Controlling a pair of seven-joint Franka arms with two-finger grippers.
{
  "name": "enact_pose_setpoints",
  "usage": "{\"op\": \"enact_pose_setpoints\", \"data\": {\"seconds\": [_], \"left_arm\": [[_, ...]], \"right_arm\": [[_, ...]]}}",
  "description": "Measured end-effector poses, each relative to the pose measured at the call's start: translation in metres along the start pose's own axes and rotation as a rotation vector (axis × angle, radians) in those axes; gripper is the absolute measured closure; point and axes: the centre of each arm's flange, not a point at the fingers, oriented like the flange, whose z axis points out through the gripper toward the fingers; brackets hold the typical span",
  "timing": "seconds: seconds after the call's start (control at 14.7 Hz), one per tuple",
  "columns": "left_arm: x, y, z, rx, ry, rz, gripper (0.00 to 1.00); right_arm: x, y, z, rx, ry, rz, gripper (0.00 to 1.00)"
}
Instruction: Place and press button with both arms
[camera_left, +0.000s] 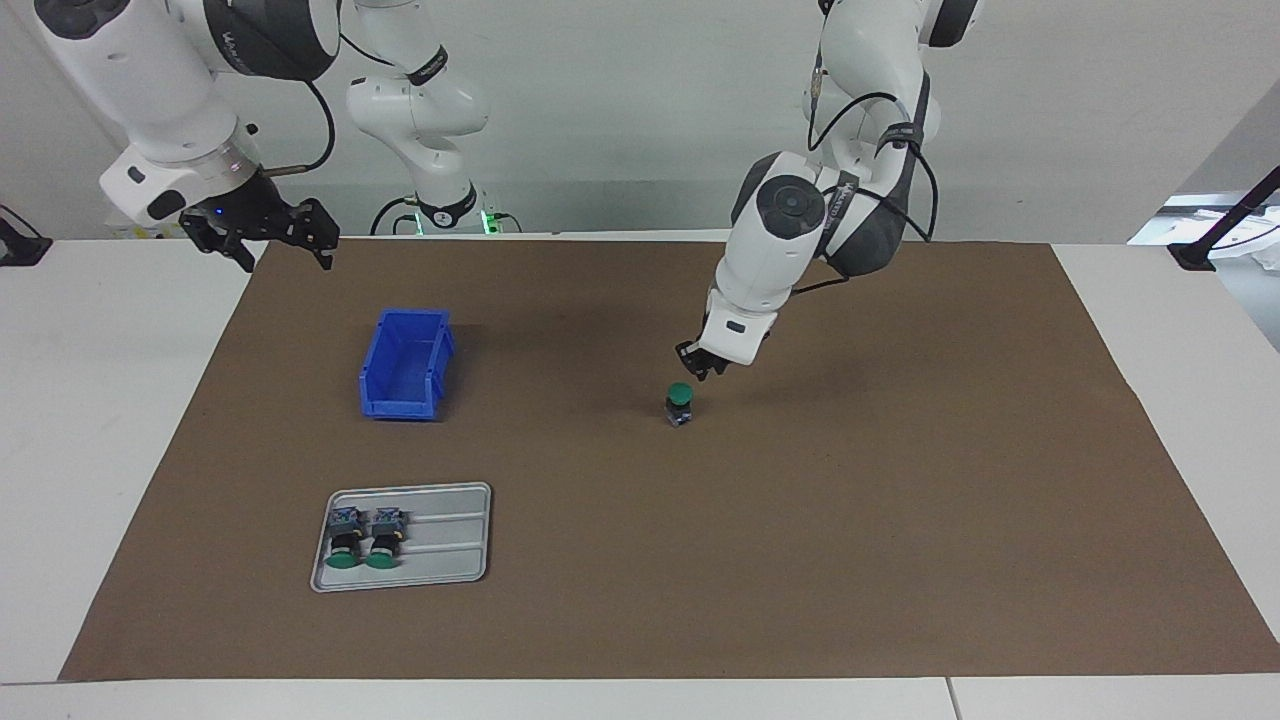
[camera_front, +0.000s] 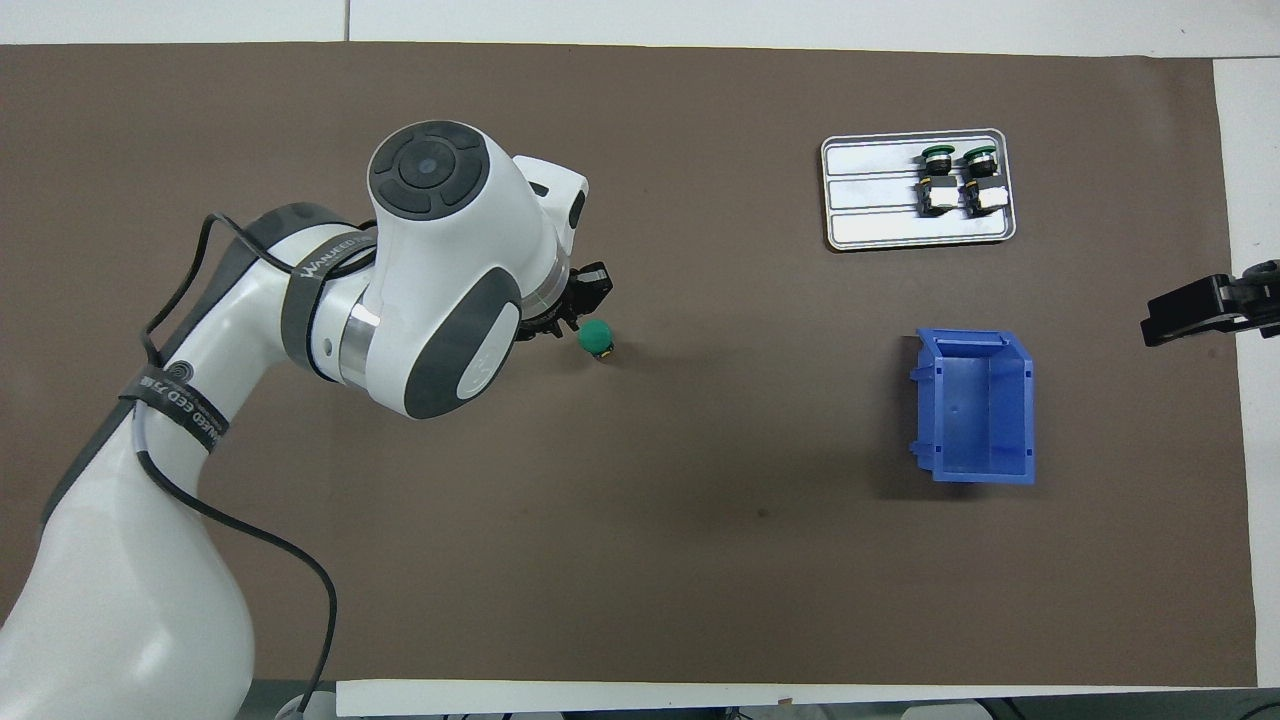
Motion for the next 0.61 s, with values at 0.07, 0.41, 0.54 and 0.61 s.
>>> {"op": "enact_pose_setpoints", "data": {"seconds": [0.07,0.41,0.54,0.61], "left_arm": [[-0.001,0.003,0.006,0.007,-0.004,-0.001,0.92],[0.002,0.011,0.018,0.002,0.01,-0.023,0.99],[0.004,0.013,0.017,-0.017,0.028,-0.034,0.99],[0.004,0.014,0.017,-0.022,0.032,-0.037,0.99]], "right_arm": [[0.0,0.0,0.0,0.0,0.0,0.0,0.01],[0.0,0.0,0.0,0.0,0.0,0.0,0.01],[0.0,0.0,0.0,0.0,0.0,0.0,0.01],[0.0,0.0,0.0,0.0,0.0,0.0,0.01]]}}
